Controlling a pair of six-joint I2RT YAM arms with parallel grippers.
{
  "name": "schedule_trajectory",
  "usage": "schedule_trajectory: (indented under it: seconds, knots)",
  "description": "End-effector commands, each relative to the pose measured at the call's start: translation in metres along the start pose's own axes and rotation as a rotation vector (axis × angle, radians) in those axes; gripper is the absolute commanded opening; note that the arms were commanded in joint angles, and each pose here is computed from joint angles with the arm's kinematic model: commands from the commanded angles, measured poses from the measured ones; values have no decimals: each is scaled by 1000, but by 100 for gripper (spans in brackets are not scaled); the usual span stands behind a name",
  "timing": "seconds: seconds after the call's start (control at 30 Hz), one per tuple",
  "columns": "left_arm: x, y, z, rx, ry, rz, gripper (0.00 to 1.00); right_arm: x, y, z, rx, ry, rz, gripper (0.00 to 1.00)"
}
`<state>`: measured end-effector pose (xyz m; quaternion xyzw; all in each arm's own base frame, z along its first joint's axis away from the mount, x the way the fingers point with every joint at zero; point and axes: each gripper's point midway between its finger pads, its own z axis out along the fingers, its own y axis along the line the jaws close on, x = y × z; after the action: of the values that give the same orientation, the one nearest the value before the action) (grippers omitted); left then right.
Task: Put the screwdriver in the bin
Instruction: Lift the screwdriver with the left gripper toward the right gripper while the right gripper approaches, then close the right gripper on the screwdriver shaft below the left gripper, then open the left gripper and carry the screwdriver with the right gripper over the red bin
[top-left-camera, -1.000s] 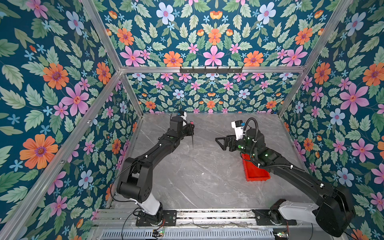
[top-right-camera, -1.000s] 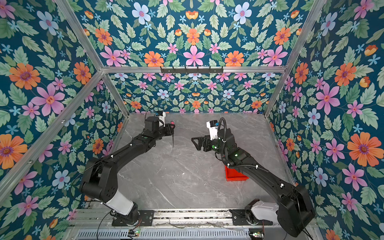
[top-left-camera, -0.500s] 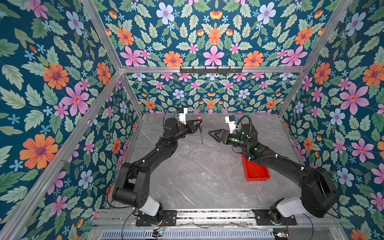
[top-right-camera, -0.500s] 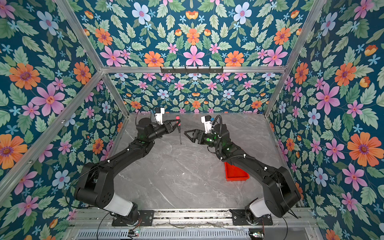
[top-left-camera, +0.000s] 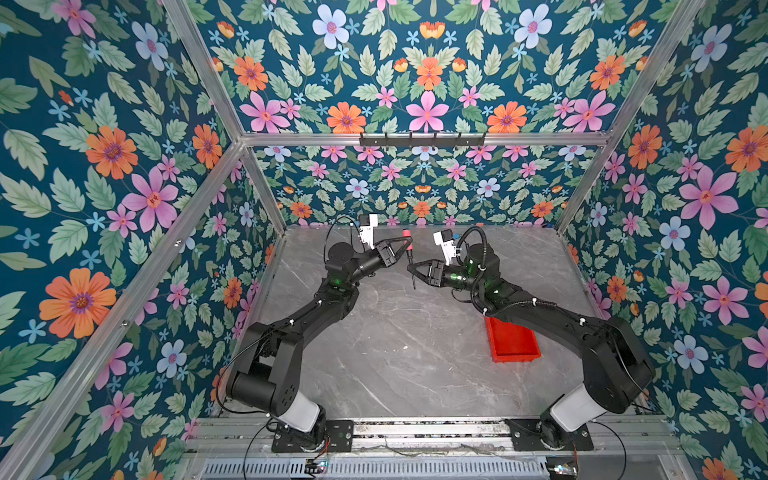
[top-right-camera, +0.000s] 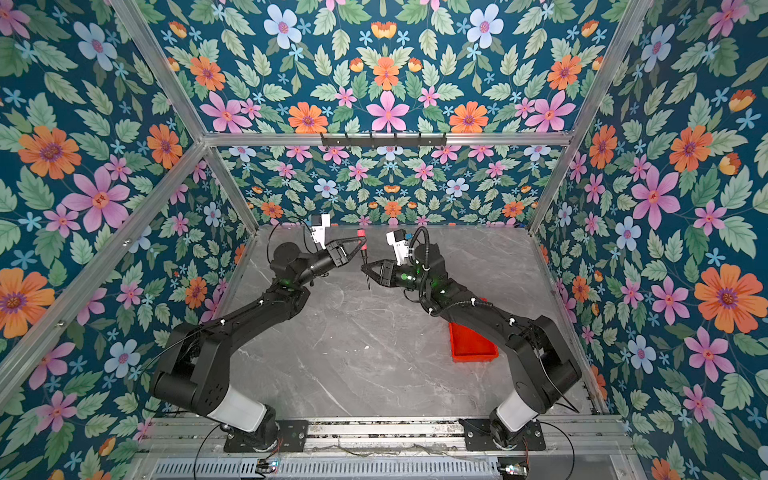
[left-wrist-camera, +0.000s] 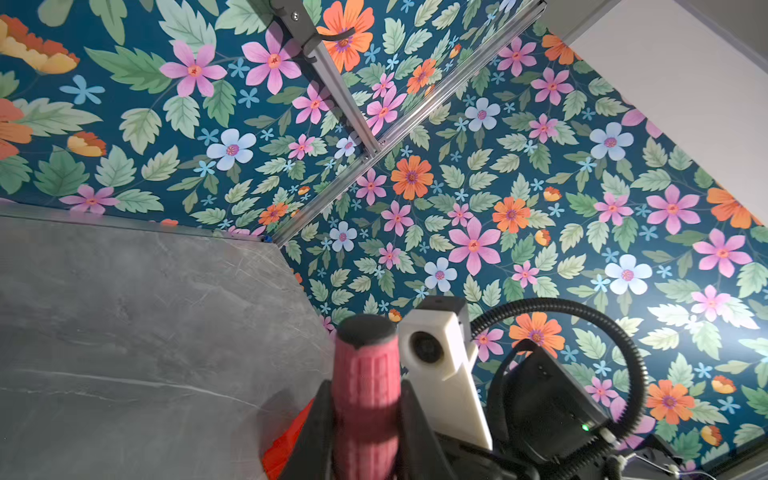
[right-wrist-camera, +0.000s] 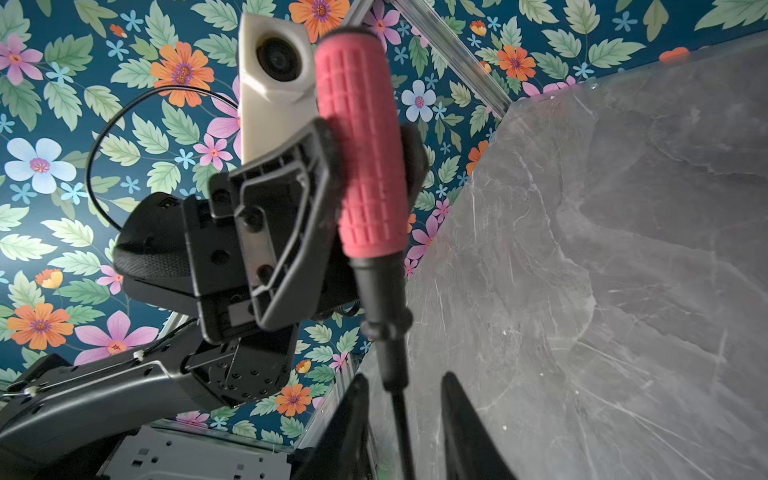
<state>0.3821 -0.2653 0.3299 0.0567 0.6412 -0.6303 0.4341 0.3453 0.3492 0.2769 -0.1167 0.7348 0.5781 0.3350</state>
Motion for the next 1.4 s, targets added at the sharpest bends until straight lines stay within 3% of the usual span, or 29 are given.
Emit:
schedule_trajectory:
  seconds: [0.0, 0.23, 0.37, 0.47, 0.57, 0.7, 0.87, 1.07, 1.23, 1.37]
  knots:
    - [-3, -15, -1, 57, -6, 26, 0, -5, 5, 2, -23, -21, -12, 22]
    - [3, -10, -3, 45, 4, 24, 0, -11, 5, 1, -10, -45, -19, 0]
    - [5, -10, -5, 41, 4, 69, 3, -7, 7, -1, -4, -26, -40, 0]
    - [5, -10, -8, 25, -5, 109, 27, -4, 4, -7, 30, -19, -65, 0]
    - [4, -14, -10, 27, -11, 165, 70, -2, 4, -16, 67, -20, -97, 0]
    - [0, -19, -19, 8, -51, 282, 100, 6, -7, -33, 163, -2, -146, 0]
    - [4, -20, -31, -61, -68, 519, 100, 25, -38, -74, 415, 73, -244, 0]
    - [33, -17, -28, -108, 55, 776, 100, 52, -80, -151, 807, 188, -275, 0]
    - [65, -26, -20, -3, 153, 918, 100, 78, -100, -216, 1049, 139, -113, 0]
    - [90, -32, -15, 109, 226, 952, 100, 104, -112, -260, 1169, 65, 59, 0]
